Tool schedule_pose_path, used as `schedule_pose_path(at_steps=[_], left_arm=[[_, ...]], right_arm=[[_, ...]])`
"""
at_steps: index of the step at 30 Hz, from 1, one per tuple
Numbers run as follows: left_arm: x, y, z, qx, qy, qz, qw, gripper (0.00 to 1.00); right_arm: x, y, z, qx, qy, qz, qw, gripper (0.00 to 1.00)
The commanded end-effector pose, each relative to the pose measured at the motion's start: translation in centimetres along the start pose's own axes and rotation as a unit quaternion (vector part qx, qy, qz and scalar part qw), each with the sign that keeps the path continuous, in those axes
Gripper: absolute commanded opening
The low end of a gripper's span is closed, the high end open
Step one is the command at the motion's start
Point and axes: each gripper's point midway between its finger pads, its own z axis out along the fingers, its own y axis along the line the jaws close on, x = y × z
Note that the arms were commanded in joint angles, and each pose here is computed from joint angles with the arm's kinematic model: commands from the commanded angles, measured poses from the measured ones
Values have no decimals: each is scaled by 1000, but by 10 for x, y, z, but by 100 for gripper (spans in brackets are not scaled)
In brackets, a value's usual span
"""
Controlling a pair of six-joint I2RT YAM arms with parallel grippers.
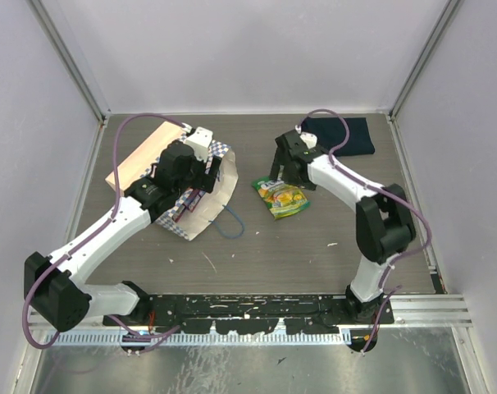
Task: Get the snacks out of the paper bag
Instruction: Move the snack to the center of the board.
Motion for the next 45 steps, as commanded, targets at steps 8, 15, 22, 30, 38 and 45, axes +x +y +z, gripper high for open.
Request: schedule_pose_path(at_steps=[8, 15, 22, 30, 38, 45], left_arm=[[-24, 3, -12, 0, -42, -3, 999, 82], [-25, 2, -18, 5, -48, -8, 999, 82], [-24, 2, -16, 5, -46, -8, 999, 82], [-22, 2, -10, 2, -40, -5, 999, 82], [-22, 2, -8, 0, -33, -5, 999, 82], [-22, 3, -9, -2, -33, -5, 999, 82]], right_arm=[[14, 16, -13, -202, -10, -307, 930, 38], [11, 34, 8, -217, -7, -321, 922, 61], [26, 32, 23, -193, 10, -341, 920, 69], [35, 28, 47, -138, 20, -305, 942, 70], [17, 54, 75, -90, 17, -157, 983, 72], [-26, 74, 92, -61, -43, -124, 989, 76]])
